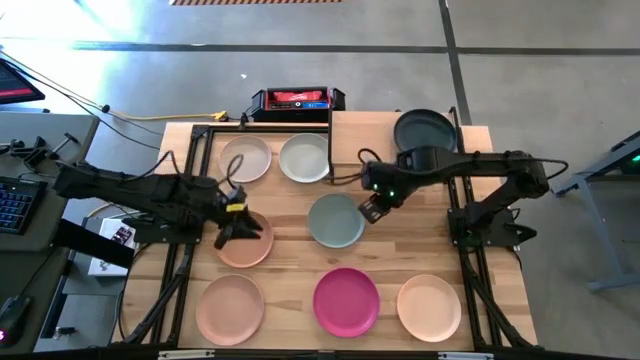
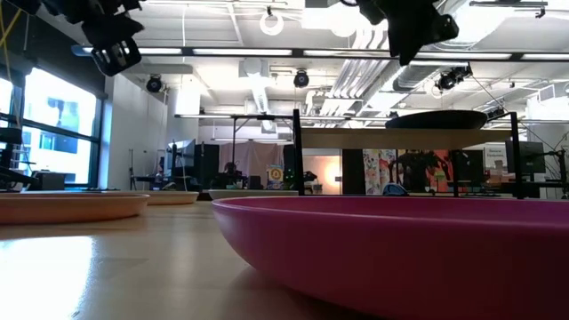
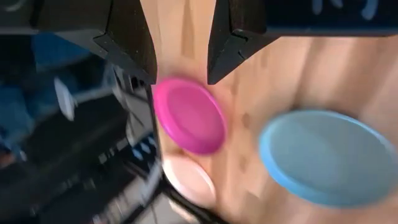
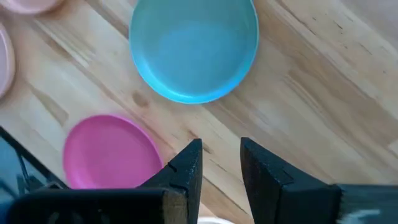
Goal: Place and stack plates onto a shelf
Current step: Stack the bottom left light brown plate on top of the black plate on the shelf
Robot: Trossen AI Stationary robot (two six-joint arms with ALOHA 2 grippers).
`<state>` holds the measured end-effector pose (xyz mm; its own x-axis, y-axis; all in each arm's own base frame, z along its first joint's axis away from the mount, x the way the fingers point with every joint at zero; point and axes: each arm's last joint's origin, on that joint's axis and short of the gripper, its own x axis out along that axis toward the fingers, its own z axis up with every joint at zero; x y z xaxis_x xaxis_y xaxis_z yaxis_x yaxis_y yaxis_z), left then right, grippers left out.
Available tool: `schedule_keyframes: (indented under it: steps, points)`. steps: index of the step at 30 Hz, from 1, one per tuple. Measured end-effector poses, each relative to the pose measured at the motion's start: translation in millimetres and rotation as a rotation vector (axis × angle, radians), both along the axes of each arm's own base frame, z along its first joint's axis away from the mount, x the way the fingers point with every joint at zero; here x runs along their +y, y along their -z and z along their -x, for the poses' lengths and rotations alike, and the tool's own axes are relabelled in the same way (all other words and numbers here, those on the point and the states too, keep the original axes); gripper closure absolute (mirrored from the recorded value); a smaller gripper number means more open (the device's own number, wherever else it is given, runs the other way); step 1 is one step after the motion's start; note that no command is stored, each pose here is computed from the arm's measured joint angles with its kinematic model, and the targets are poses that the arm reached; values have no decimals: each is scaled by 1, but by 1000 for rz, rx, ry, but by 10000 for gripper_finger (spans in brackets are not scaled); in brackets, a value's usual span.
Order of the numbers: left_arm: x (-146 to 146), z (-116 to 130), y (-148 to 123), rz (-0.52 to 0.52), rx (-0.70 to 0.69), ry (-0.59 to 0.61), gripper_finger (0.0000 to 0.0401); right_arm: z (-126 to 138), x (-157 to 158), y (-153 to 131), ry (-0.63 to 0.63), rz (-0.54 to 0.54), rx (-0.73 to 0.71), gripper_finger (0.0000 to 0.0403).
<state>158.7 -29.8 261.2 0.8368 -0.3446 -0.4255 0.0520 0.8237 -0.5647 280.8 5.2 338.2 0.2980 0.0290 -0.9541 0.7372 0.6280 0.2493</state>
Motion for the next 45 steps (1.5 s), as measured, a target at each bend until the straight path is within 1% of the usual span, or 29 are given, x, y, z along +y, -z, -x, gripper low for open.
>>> schedule_keyframes:
  steps: [4,8,13,16,19,23,27,30,45]
  points:
    - [-12,-4,6,-28,31,84,270,-1,21,-1,45,-3,-17,315]
    - [-24,-8,13,-61,67,134,270,1,44,-1,62,-14,-27,315]
    - [-39,-13,24,-106,125,197,270,3,69,4,93,15,-29,315]
    - [-49,-16,33,-142,166,213,270,2,81,8,87,22,-22,315]
    - [-58,-19,43,-191,206,259,270,0,91,14,77,23,-4,315]
    - [-68,-23,57,-254,256,317,270,-4,99,21,56,34,22,315]
    - [-76,-26,70,-288,313,345,270,-8,103,29,47,45,48,315]
    - [-81,-28,77,-318,329,379,270,-10,104,33,45,49,59,315]
    - [-95,-32,110,-387,471,432,270,-11,104,34,40,58,61,315]
